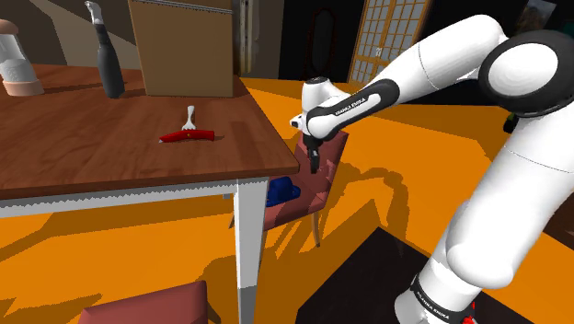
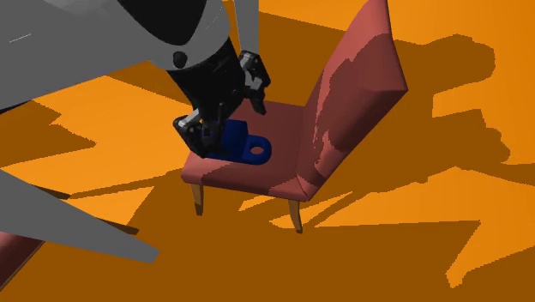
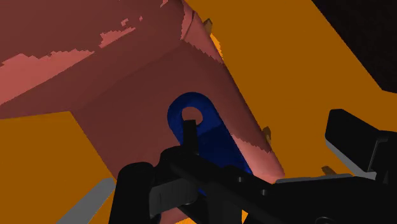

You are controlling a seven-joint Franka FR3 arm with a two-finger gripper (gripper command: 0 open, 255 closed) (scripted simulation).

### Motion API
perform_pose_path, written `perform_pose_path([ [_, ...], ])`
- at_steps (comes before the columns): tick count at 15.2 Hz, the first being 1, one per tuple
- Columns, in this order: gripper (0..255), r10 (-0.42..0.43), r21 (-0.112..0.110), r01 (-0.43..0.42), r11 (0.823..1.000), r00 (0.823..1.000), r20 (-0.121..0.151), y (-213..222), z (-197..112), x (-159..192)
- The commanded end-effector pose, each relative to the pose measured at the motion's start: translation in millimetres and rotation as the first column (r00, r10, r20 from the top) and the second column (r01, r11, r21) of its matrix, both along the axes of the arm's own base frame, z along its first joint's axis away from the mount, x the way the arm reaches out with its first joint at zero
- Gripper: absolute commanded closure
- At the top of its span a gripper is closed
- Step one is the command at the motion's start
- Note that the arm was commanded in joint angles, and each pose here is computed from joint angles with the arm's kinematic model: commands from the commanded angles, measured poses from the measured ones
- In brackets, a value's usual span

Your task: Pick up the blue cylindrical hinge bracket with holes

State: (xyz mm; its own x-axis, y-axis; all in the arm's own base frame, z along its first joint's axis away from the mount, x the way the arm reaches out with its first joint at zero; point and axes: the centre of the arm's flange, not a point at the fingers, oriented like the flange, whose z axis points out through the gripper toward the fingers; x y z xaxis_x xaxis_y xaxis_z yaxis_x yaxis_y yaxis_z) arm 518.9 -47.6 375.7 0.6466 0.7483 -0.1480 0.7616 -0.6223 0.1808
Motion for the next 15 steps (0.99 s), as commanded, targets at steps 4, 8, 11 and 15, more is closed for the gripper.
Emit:
perform_pose_path([
  [4,0,0.163,-0.019,-0.163,0.986,0.987,-0.010,5,-44,47],
  [8,0,0.288,-0.033,-0.289,0.957,0.957,-0.021,14,-79,82],
  [11,0,0.291,-0.033,-0.292,0.956,0.956,-0.021,14,-91,83],
  [15,0,0.291,-0.033,-0.292,0.956,0.956,-0.021,14,-112,83],
])
